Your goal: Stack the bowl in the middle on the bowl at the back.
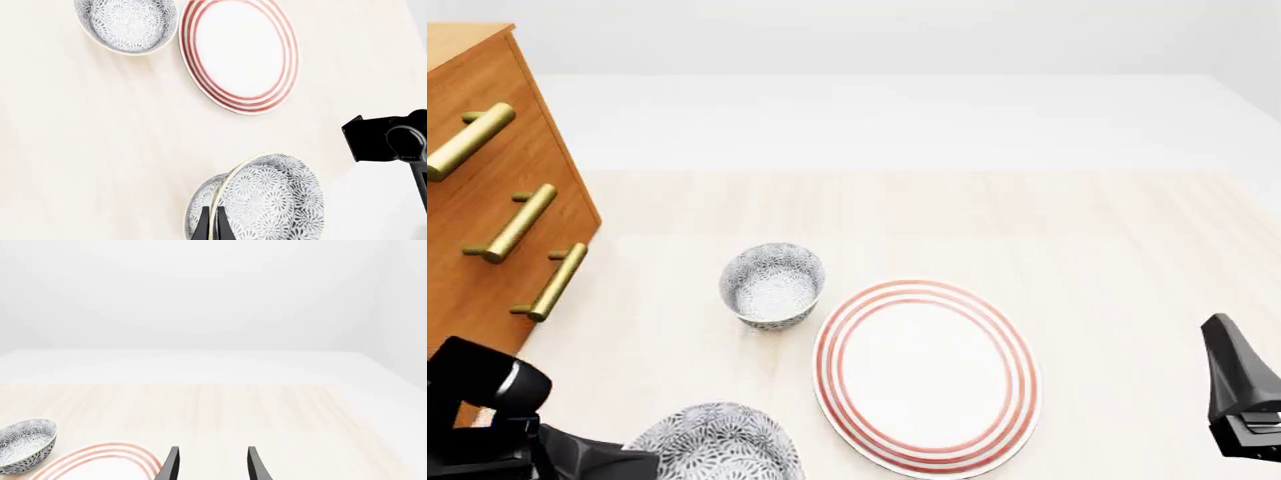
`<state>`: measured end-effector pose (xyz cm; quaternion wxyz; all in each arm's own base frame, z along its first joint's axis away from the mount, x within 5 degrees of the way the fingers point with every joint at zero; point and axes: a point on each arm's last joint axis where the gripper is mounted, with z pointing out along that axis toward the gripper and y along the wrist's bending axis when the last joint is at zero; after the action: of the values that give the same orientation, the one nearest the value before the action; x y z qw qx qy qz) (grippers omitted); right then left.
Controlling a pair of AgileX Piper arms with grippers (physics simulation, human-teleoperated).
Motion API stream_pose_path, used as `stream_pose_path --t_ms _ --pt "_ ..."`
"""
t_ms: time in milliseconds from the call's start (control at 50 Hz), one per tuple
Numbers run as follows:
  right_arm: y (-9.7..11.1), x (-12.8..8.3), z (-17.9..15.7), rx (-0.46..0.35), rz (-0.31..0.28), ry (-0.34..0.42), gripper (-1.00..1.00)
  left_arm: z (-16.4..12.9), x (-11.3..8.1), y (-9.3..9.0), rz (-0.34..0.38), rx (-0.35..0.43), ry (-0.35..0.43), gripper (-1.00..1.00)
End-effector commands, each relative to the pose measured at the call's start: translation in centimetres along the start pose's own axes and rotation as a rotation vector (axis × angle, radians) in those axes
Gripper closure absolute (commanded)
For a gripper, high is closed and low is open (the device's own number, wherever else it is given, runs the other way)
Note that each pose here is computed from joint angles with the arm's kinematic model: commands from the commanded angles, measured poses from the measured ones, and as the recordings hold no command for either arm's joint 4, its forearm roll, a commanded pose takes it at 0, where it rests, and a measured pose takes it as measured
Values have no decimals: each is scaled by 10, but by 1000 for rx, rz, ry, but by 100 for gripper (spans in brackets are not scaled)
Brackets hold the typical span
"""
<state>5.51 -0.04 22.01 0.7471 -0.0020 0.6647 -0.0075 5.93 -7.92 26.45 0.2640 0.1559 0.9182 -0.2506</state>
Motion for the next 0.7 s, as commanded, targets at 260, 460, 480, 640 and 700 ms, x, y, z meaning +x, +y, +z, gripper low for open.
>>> stream_pose_path --t_ms 260,460,480,640,700 --pt "0 0 0 1 2 1 -100 26 18 3 -15 19 53 100" --pt "0 0 0 0 2 1 -100 32 23 5 -23 19 70 100" --pt "0 0 0 1 2 1 -100 32 24 5 -23 18 72 100" --pt "0 0 0 1 2 1 -100 30 27 7 -31 14 78 100" --pt "0 0 0 0 2 1 -100 30 28 8 -34 12 80 100"
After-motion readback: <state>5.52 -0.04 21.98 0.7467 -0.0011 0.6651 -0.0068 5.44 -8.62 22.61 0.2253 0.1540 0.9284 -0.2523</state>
